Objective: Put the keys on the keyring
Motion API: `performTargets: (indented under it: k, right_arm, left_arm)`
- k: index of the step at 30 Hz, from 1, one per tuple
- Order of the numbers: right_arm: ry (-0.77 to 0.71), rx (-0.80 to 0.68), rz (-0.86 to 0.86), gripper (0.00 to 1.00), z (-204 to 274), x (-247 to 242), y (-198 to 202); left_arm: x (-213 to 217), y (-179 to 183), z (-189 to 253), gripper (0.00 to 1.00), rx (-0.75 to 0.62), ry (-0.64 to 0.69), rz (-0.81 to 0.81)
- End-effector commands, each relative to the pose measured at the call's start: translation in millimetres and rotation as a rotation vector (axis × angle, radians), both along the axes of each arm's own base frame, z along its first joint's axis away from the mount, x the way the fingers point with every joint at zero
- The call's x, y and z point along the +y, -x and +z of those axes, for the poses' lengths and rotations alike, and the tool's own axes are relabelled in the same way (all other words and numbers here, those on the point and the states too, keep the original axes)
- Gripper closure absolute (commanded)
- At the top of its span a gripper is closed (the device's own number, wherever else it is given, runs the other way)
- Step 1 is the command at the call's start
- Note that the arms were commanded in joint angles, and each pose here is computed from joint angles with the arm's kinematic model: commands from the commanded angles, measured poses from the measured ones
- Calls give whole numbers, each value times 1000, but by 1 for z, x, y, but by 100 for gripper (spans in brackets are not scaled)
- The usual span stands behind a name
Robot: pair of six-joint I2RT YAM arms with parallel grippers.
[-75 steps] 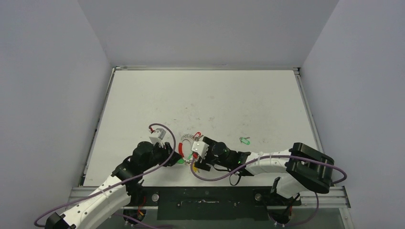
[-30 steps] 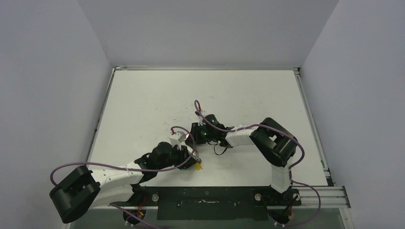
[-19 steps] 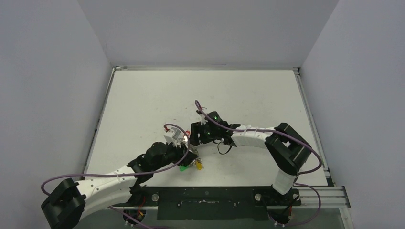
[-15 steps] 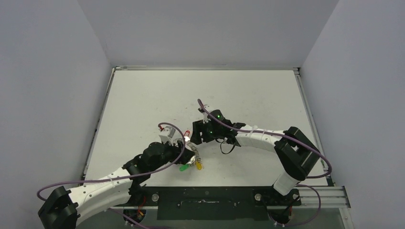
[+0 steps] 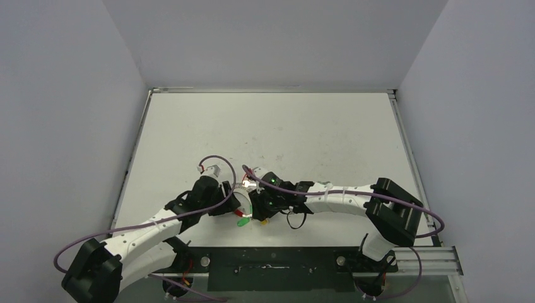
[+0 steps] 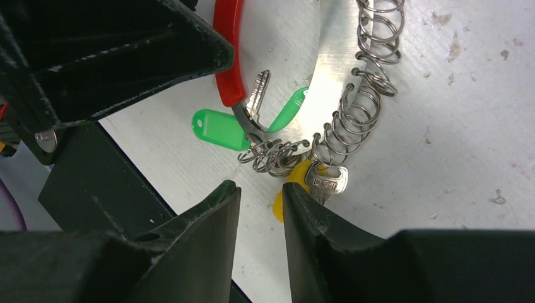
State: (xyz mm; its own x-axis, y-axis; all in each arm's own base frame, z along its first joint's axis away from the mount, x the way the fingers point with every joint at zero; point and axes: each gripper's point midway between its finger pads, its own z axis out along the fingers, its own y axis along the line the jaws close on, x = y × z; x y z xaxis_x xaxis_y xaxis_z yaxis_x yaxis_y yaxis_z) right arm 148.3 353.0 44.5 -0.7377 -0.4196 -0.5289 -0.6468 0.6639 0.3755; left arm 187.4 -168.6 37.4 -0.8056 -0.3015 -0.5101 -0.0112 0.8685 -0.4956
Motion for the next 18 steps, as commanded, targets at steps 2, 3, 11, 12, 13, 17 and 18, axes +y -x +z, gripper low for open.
performTargets:
  k: [2, 3, 11, 12, 13, 17, 18]
  right_arm:
    - [-32, -37, -63, 72, 18, -1, -5]
    - [-28, -29, -54, 75, 15, -1, 0]
    - [33, 55, -6, 88, -25, -5, 31]
    - [31, 62, -4, 89, -28, -3, 33]
    - [27, 68, -6, 90, -31, 0, 34]
    - [74, 52, -57, 98, -42, -5, 24]
    - [109, 34, -82, 100, -45, -12, 16]
  left_arm:
    - [-14, -2, 5, 44, 81, 8, -52]
    - [-15, -2, 2, 44, 94, 0, -56]
    - [-15, -3, -9, 50, 131, -19, -59]
    - [-15, -3, -9, 50, 131, -21, -59]
    - [-14, -2, -10, 51, 132, -24, -58]
    - [-9, 0, -14, 55, 143, -47, -52]
    - [-7, 2, -16, 56, 148, -56, -48]
